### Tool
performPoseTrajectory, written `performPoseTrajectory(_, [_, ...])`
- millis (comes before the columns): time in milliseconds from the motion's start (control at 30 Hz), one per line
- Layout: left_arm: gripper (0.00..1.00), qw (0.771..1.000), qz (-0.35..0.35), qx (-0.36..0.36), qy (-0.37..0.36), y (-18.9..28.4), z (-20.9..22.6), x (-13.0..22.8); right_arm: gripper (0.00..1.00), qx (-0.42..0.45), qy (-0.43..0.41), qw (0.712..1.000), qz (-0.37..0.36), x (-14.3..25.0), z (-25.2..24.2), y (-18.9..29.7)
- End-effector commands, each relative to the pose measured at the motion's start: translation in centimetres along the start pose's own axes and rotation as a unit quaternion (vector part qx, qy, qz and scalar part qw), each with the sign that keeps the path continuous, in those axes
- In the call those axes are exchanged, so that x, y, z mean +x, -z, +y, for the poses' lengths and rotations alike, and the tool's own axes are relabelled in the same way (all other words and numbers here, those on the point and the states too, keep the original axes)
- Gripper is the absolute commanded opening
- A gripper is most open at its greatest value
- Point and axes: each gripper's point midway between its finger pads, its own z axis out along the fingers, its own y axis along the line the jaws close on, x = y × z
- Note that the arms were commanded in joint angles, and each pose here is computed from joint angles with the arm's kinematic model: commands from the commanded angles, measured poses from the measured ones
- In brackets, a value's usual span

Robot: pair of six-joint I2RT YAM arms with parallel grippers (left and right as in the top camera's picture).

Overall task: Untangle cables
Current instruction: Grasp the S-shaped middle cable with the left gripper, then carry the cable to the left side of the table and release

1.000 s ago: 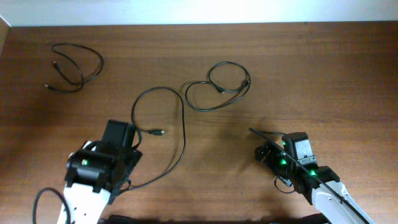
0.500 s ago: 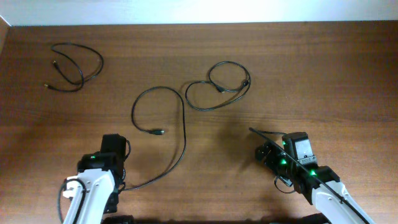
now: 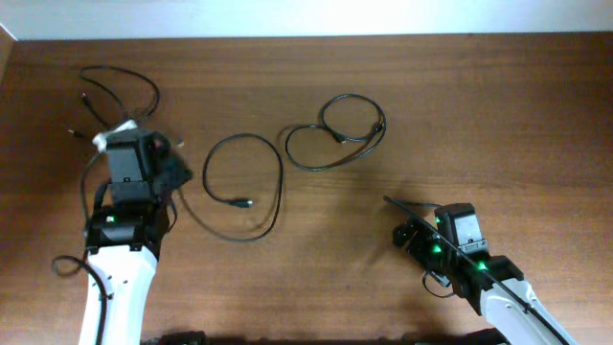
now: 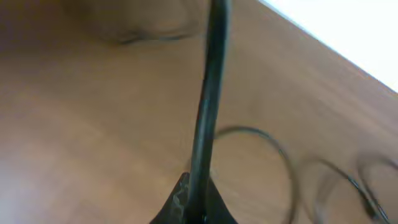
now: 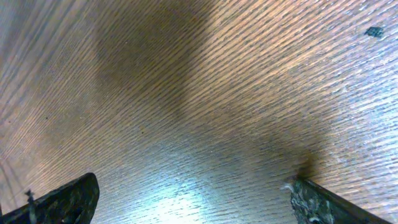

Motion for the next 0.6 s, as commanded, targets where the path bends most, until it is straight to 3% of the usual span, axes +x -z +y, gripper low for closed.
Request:
performPoseTrajectory(0, [0.0, 0.967, 0.023, 0.188, -0.171, 1.3, -6.4, 1.4, 0.99, 0.025, -0.003, 1.0, 0.0, 0.3, -1.4, -0.4])
performPoseTrajectory(133, [0.0, 0.967, 0.091, 0.172, -0.167, -4.6, -5.9, 4.4, 0.98, 0.024, -0.003, 1.0, 0.0, 0.3, -1.4, -0.4])
performPoseTrajectory(233, [0.0, 0.97, 0.184, 0.134, -0.086, -12.4, -4.7, 9.4, 0.99, 0.03, -0.003, 1.0, -0.007, 0.0, -1.6, -0.4])
performPoseTrajectory(333, [0.15, 0.954, 0.272, 0.098, -0.077, -15.3, -2.5, 15.1, 0.99, 0.032, -0.003, 0.999, -0.011, -0.1, -1.7, -0.4])
performPoseTrajectory(367, [0.44, 0.951, 0.285, 0.092, -0.076, -15.6, -2.1, 15.9, 0.98, 0.032, -0.002, 0.999, -0.011, -0.1, -1.7, -0.4])
performPoseTrajectory(400, [0.61, 0.95, 0.288, 0.091, -0.076, -15.6, -2.1, 16.1, 0.98, 0.032, -0.003, 0.999, -0.011, -0.1, -1.7, -0.4])
performPoseTrajectory(567, [0.64, 0.949, 0.299, 0.05, -0.084, -15.4, -0.5, 16.5, 0.99, 0.037, -0.003, 0.999, -0.018, -0.3, -1.8, -0.4])
